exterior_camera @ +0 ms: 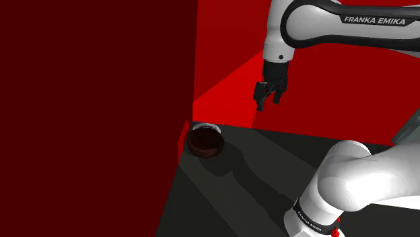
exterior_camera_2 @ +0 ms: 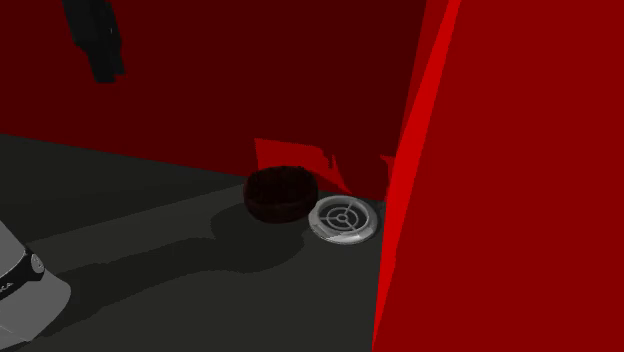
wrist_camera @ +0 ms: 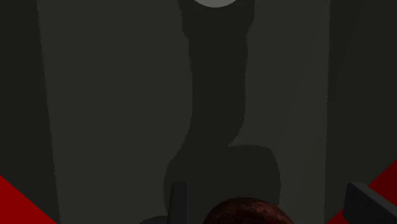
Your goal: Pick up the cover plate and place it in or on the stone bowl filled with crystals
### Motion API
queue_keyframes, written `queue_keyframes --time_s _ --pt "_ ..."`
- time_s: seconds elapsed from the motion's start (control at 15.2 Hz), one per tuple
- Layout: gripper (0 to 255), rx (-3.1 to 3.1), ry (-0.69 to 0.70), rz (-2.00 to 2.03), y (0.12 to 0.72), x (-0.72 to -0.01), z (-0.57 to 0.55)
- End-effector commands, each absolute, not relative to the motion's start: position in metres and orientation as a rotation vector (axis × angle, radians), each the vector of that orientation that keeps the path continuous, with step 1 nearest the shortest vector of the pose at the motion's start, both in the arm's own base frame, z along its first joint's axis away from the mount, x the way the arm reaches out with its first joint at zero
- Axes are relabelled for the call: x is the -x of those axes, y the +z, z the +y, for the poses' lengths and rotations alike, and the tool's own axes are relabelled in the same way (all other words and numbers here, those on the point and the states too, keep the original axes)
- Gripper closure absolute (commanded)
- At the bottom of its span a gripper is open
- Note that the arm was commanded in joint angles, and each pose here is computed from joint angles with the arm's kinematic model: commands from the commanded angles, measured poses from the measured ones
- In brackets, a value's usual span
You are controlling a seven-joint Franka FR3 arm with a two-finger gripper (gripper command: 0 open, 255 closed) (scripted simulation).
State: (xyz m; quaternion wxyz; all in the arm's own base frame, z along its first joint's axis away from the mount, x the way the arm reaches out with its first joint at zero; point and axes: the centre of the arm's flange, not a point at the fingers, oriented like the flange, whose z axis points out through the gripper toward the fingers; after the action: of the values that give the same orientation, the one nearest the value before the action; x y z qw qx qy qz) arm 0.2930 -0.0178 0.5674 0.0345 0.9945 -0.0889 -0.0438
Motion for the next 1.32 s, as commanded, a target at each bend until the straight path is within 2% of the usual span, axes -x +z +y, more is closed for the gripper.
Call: queue_keyframes --time_s 0.0,1.25 --pt "0 -3.058 -0.135 -0.273 0.567 -0.293 -0.018" --pt "0 -3.021 -0.065 -0.223 0.398 -0.471 -0.03"
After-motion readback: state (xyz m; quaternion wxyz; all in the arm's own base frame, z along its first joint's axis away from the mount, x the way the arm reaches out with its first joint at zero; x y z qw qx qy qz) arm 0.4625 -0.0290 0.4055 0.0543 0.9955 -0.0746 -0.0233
